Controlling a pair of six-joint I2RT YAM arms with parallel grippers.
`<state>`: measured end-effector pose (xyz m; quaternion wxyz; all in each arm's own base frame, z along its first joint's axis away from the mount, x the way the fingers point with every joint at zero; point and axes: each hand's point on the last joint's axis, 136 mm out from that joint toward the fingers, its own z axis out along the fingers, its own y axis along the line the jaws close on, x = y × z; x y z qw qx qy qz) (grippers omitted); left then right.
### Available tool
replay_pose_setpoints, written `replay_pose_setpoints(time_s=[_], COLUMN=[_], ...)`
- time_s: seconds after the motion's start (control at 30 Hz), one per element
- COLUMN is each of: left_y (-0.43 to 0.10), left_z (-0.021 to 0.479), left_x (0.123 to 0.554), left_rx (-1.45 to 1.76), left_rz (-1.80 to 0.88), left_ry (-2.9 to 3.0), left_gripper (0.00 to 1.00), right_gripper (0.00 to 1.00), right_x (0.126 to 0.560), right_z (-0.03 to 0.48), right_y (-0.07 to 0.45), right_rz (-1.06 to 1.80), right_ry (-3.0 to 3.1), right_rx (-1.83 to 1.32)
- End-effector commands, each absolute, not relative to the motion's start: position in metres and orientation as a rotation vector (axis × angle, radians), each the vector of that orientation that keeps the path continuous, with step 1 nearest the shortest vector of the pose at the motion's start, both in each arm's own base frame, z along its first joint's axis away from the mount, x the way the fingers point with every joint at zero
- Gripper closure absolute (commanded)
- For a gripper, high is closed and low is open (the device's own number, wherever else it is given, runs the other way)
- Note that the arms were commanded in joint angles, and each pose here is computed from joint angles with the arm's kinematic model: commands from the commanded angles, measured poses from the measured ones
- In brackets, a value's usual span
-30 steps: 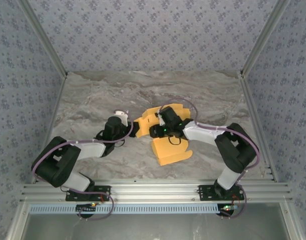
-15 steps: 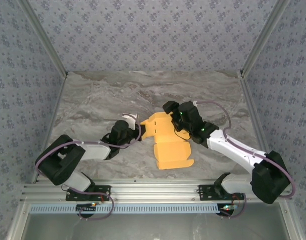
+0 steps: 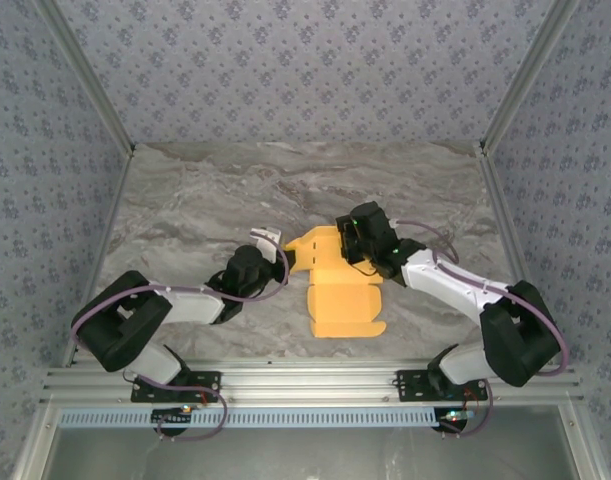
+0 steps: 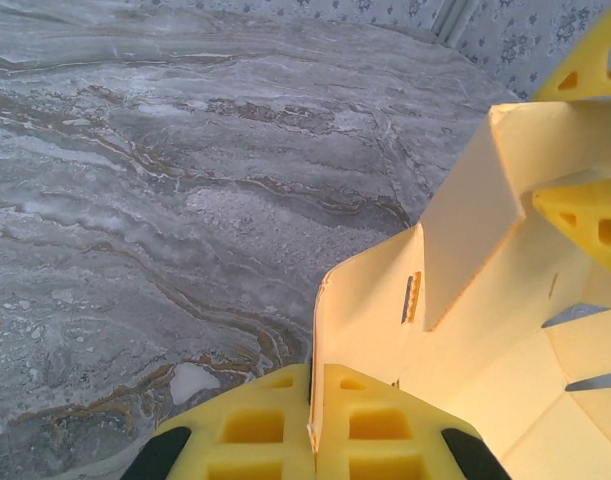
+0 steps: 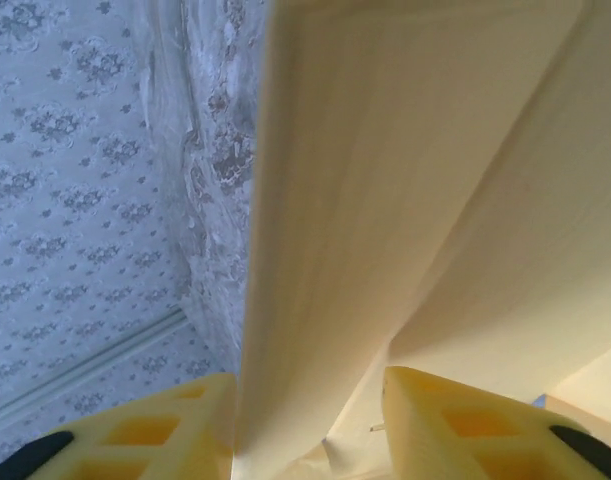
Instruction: Fold the paper box
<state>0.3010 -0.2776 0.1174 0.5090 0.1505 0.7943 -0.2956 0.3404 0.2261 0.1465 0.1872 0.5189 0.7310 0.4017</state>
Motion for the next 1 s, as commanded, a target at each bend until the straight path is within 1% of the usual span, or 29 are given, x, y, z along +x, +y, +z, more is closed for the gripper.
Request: replay_pose_setpoints(time_s=[0.0, 0.07, 0.13, 0.2, 0.23, 0.3, 0.33, 0.37, 0.43, 0.63, 0.8, 0.83, 0.9, 0.97], left_y=[-0.277, -0.279, -0.282, -0.285, -0.286, -0.287, -0.288, -0.289, -0.287, -0.272, -0.233, -0.227, -0.219, -0.218], left_z=[0.135, 0.136, 0.136, 0.135, 0.135, 0.138, 0.141, 0.143, 0.147, 0.145, 0.131, 0.126, 0.118, 0.111], left_x=[0.304, 0.302, 0.299, 0.297, 0.296, 0.292, 0.289, 0.287, 0.284, 0.270, 0.275, 0.277, 0.281, 0.280], left_rx=[0.348, 0.360, 0.369, 0.384, 0.389, 0.400, 0.407, 0.416, 0.421, 0.480, 0.395, 0.381, 0.369, 0.396], left_rz=[-0.713, -0.727, -0.754, -0.771, -0.774, -0.804, -0.821, -0.837, -0.843, -0.786, -0.666, -0.649, -0.618, -0.605], left_ry=[1.839, 1.845, 1.849, 1.853, 1.856, 1.847, 1.838, 1.827, 1.821, 1.830, 1.851, 1.861, 1.884, 1.893], left_gripper=[1.00, 0.99, 0.94, 0.87, 0.79, 0.47, 0.39, 0.17, 0.01, 0.01, 0.01, 0.01, 0.06, 0.07], right_gripper=[0.72, 0.81, 0.86, 0.89, 0.90, 0.95, 0.97, 0.98, 0.99, 1.00, 1.00, 1.00, 1.00, 1.00], right_x=[0.344, 0.343, 0.343, 0.343, 0.344, 0.346, 0.347, 0.347, 0.348, 0.354, 0.354, 0.353, 0.351, 0.350], right_z=[0.143, 0.138, 0.137, 0.136, 0.136, 0.134, 0.134, 0.132, 0.132, 0.145, 0.146, 0.143, 0.136, 0.132], right_y=[0.225, 0.227, 0.228, 0.227, 0.227, 0.229, 0.230, 0.230, 0.231, 0.237, 0.247, 0.248, 0.248, 0.248], right_rz=[1.114, 1.107, 1.106, 1.103, 1.108, 1.137, 1.150, 1.163, 1.188, 1.244, 1.300, 1.308, 1.329, 1.347], right_ry=[2.041, 2.063, 2.074, 2.082, 2.086, 2.109, 2.115, 2.117, 2.107, 2.108, 2.132, 2.139, 2.141, 2.141], right_rx=[1.497, 1.489, 1.464, 1.431, 1.410, 1.346, 1.323, 1.298, 1.255, 1.051, 0.921, 0.915, 0.917, 0.915])
